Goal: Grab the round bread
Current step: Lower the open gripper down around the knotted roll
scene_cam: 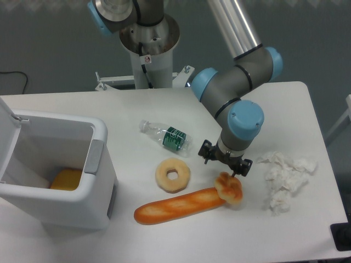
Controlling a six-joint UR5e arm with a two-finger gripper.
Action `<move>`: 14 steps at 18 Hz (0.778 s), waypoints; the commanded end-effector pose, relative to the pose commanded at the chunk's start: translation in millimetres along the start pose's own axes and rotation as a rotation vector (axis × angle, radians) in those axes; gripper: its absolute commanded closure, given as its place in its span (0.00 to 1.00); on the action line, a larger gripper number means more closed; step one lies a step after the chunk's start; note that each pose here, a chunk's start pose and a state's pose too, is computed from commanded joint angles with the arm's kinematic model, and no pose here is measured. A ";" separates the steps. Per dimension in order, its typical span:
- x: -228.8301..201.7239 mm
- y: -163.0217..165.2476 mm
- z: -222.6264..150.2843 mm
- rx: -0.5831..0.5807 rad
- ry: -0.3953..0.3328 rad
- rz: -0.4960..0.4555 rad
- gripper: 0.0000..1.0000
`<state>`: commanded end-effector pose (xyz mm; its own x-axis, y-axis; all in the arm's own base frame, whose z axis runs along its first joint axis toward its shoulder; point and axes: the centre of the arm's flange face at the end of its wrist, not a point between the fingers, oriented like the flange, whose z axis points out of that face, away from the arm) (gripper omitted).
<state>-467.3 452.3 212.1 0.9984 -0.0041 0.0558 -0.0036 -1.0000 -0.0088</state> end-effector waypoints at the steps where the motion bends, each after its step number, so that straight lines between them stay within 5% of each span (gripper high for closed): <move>1: -1.6 0.1 -1.5 0.002 -0.004 -0.003 0.26; 7: -2.7 -0.8 -2.6 0.005 -0.006 -0.004 0.37; 14: -13.9 -1.5 -18.4 0.025 -0.034 -0.029 0.34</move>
<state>-482.2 453.7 229.7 0.9994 0.0257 0.0229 0.0265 -0.9991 -0.0327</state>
